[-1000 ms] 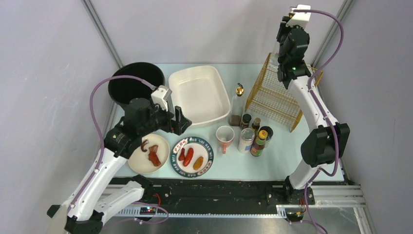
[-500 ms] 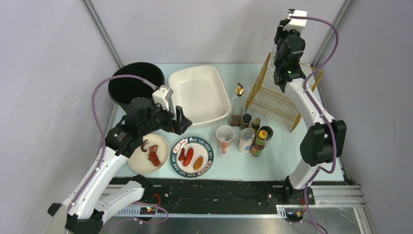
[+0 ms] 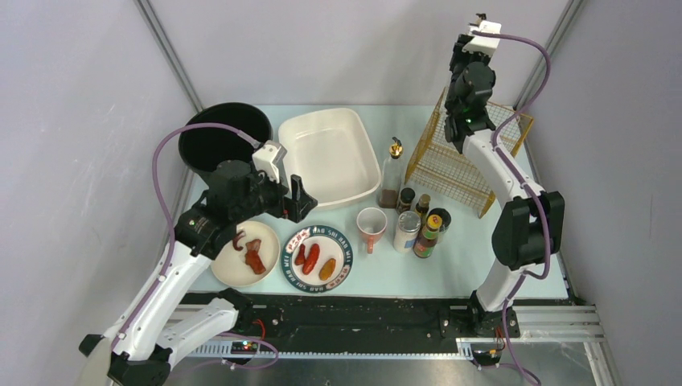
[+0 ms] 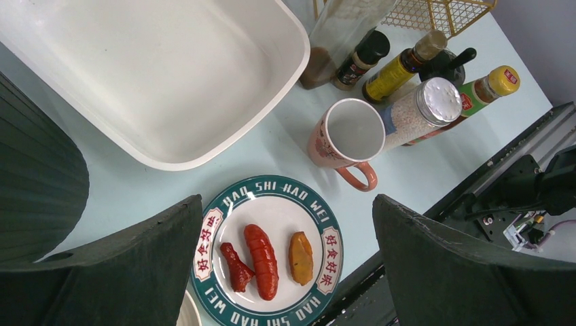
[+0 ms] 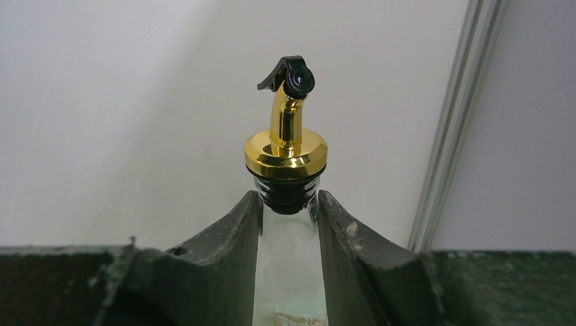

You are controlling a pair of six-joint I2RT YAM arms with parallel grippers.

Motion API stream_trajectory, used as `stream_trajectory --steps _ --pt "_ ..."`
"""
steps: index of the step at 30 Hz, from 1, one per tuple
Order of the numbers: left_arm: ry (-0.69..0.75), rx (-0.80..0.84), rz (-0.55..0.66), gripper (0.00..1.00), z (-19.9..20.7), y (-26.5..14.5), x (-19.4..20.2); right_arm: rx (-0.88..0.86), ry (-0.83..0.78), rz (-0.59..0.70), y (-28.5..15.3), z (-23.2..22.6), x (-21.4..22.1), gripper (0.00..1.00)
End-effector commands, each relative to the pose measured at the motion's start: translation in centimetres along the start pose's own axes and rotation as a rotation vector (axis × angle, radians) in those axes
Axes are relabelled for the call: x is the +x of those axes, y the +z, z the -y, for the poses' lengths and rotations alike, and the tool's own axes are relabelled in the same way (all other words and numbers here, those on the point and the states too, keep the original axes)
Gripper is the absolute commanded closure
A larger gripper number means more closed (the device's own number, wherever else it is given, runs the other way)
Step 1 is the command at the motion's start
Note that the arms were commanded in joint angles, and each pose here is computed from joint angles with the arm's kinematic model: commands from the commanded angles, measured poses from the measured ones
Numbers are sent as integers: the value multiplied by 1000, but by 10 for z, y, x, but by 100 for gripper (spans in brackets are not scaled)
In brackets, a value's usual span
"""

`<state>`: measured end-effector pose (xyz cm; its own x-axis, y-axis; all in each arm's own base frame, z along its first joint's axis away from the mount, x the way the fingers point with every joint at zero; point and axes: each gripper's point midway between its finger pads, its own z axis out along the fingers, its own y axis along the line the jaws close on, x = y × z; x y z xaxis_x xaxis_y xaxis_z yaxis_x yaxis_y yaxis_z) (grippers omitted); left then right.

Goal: Clear the kitchen counter

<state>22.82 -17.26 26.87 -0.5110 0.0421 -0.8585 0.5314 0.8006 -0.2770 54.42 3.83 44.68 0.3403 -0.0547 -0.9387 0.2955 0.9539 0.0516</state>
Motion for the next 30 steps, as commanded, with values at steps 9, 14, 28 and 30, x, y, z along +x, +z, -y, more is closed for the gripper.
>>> stream_trajectory --steps 9,14,28,30 --pt "37 23 50 2 6 -7 -14 61 19 81 19 10 -40 100" --pt "38 17 53 2 5 -7 -15 59 9 95 26 8 -46 100" --pt "42 15 54 2 5 -7 -16 61 -18 130 38 9 -56 100" --pt "41 14 52 2 4 -7 -15 61 -15 135 39 10 -59 100"
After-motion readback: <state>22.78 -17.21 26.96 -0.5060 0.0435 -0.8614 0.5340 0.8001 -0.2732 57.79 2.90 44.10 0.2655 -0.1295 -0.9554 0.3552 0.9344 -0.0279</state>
